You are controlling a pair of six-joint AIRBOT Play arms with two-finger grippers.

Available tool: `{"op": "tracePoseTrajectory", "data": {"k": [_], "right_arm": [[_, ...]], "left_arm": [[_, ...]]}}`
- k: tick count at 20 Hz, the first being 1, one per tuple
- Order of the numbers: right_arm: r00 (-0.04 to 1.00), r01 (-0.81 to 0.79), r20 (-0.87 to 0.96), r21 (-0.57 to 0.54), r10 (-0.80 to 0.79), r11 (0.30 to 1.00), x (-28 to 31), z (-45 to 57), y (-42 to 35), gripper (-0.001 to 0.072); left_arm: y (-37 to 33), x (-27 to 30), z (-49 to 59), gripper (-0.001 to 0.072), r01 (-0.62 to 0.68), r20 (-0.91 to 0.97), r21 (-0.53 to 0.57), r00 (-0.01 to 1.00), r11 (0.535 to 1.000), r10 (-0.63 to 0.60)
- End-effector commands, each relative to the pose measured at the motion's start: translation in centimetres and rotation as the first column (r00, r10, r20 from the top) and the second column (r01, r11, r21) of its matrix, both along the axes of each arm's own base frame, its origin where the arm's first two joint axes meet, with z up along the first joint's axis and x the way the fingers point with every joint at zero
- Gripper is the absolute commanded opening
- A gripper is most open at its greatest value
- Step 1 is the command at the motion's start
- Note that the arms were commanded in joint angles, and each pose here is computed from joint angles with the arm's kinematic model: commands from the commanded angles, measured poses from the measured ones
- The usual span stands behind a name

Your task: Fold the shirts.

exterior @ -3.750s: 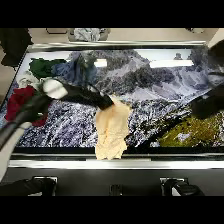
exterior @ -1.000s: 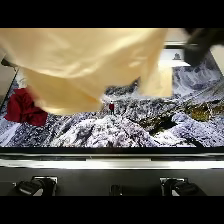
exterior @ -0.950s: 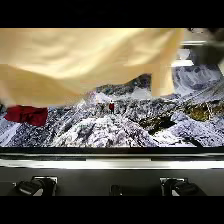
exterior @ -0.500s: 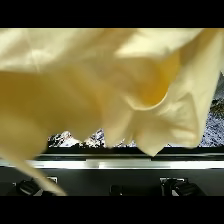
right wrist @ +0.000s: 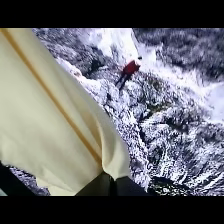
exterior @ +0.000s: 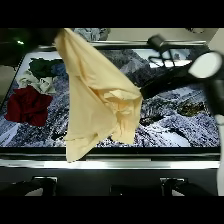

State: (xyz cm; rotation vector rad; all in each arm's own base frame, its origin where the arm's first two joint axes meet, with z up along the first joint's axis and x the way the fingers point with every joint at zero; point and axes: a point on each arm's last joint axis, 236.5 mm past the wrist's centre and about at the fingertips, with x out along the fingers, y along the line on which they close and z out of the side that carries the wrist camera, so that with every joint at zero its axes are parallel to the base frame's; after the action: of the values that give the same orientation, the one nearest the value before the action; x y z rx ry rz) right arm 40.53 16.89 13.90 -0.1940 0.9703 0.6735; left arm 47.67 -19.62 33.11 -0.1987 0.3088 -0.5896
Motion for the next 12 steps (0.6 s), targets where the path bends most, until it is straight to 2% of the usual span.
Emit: {"op": "tracePoseTrajectory", "data": {"k": [1, 4, 6, 7, 8, 9, 10, 11, 12], "right_arm": [[0.980, 0.089, -0.180, 0.023, -0.084, 0.996, 3.9, -11.8, 1.3, 0.0043], [0.956, 0.138, -0.273, 0.091, -0.108, 0.986, 5.1, -16.5, 3.1, 0.0043], [0.959, 0.172, -0.249, 0.122, -0.137, 0.978, 6.4, -16.8, 3.5, 0.0043], [0.966, 0.187, -0.204, 0.135, -0.158, 0.973, 7.5, -16.1, 3.4, 0.0051], [0.971, 0.194, -0.169, 0.150, -0.169, 0.969, 8.4, -14.7, 3.1, 0.0147], [0.978, 0.183, -0.131, 0.159, -0.163, 0.970, 8.9, -12.8, 2.5, 0.0335], [0.986, 0.155, -0.083, 0.160, -0.143, 0.975, 9.2, -10.4, 1.3, 0.0574], [0.993, 0.117, -0.035, 0.147, -0.113, 0.982, 9.1, -7.8, -0.5, 0.0684], [0.995, 0.095, 0.000, 0.114, -0.096, 0.989, 8.9, -5.9, -3.0, 0.0687]], "left_arm": [[-0.3, 4.8, -12.7, 0.0027, 0.014, -0.283, 0.048, 0.959, 0.999, 0.000], [-1.4, 4.0, -20.2, 0.0027, 0.107, -0.474, 0.085, 0.879, 0.991, -0.054], [-1.7, 2.8, -23.6, 0.0027, 0.163, -0.569, 0.093, 0.818, 0.982, -0.082], [-1.8, 2.4, -24.4, 0.0061, 0.173, -0.597, 0.090, 0.798, 0.981, -0.086], [-1.4, 2.3, -24.6, 0.0300, 0.160, -0.617, 0.081, 0.783, 0.984, -0.077], [-0.7, 2.2, -24.3, 0.0620, 0.139, -0.635, 0.069, 0.770, 0.988, -0.064], [0.8, 1.9, -23.7, 0.0712, 0.131, -0.654, 0.066, 0.754, 0.989, -0.056], [2.8, 1.3, -23.2, 0.0712, 0.128, -0.677, 0.076, 0.735, 0.989, -0.043], [5.9, 0.5, -23.2, 0.0711, 0.097, -0.717, 0.105, 0.698, 0.990, 0.008]]}}
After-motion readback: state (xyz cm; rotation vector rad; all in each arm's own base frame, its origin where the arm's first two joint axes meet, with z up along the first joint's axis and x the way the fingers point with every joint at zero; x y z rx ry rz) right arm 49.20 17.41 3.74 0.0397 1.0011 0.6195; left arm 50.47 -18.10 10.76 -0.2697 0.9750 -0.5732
